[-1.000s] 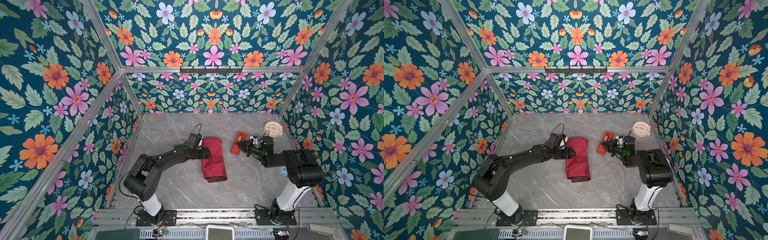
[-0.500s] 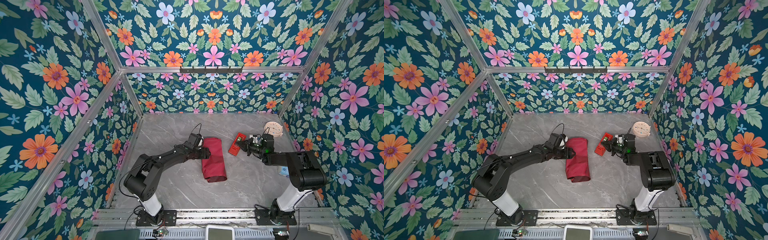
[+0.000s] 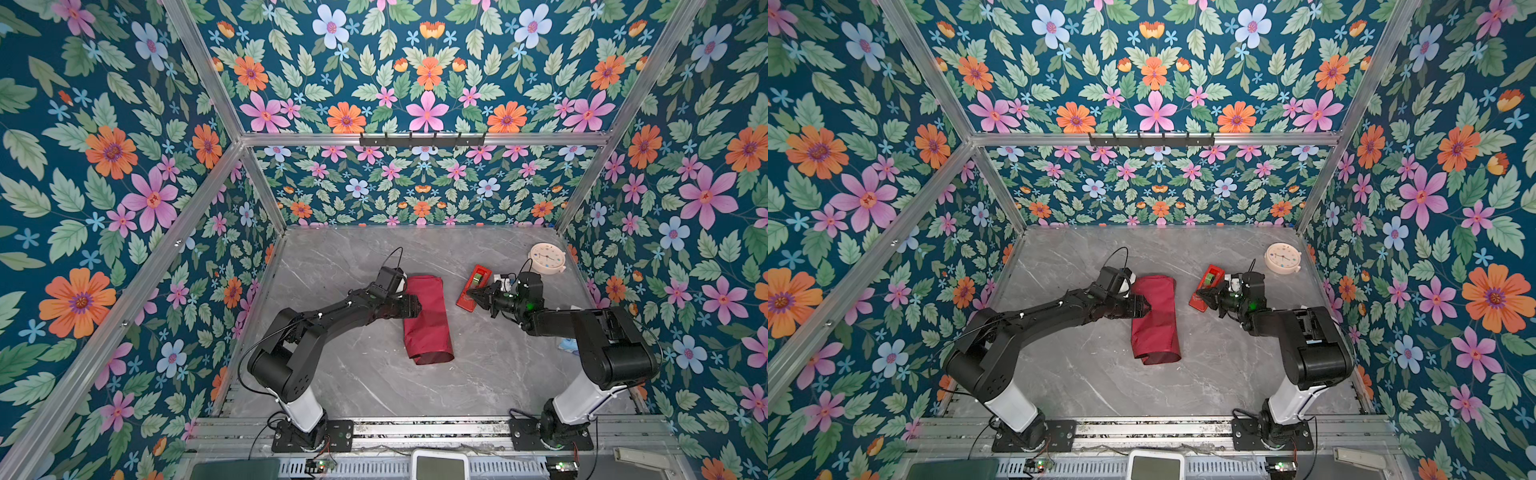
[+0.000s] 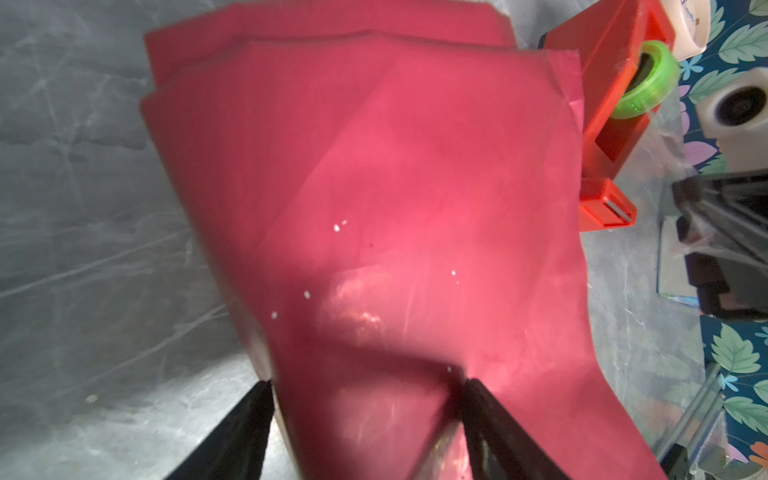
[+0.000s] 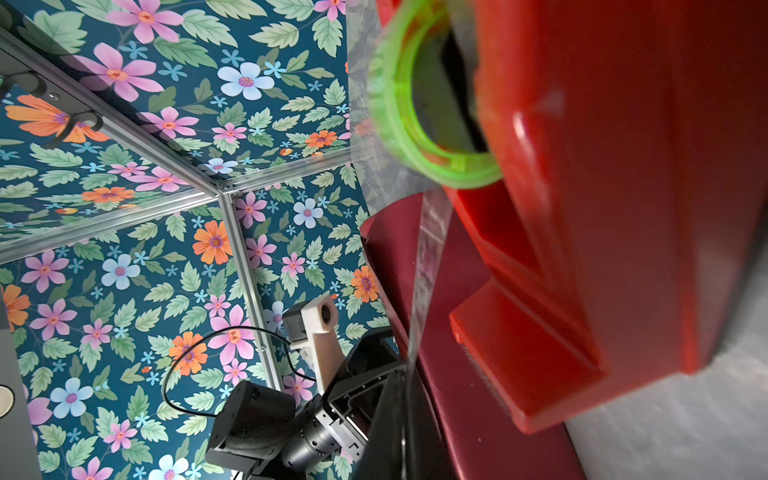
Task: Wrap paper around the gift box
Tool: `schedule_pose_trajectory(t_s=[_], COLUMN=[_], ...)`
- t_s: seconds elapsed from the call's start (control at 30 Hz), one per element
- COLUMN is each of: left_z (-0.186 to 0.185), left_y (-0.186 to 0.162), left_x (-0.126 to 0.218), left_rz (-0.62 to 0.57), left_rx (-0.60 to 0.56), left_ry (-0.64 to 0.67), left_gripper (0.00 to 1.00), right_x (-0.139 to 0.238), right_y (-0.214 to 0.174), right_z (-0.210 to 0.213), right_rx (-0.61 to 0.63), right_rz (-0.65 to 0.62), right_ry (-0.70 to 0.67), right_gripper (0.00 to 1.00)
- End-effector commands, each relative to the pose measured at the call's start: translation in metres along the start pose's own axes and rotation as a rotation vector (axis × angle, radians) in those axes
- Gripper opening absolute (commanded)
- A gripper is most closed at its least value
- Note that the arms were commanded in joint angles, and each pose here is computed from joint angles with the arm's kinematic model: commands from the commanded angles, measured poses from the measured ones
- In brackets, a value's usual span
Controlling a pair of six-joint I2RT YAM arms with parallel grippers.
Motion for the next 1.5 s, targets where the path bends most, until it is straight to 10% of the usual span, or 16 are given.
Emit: schedule_pose_trajectory(t_s=[0.0,1.47], left_z=[0.031,0.030], left_y=[-0.023,-0.022], left_x=[-0.003,-0.001], left_rz=[0.089,0.082], left_rx=[0.007,0.004], left_ry=[0.200,0.195], left_gripper=[0.73,0.73], right_x=[-0.001,-0.005], right_y=[-0.009,-0.033], right_z=[-0.004,0.002], right_rx=[0.011,0.036], right_rz=[0.037,0.064], right_ry=[-0.010,-0.046], right_gripper=[0.00,0.00])
Point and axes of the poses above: each gripper's point midway between its finger pads, its own x axis back along the fingers, its own z axis along the line the jaws close on, y = z × x, the point moved 7 cm from there along x, back along the fingers, and after that the axes turned 3 degrees about x, right-handed, at the moved point
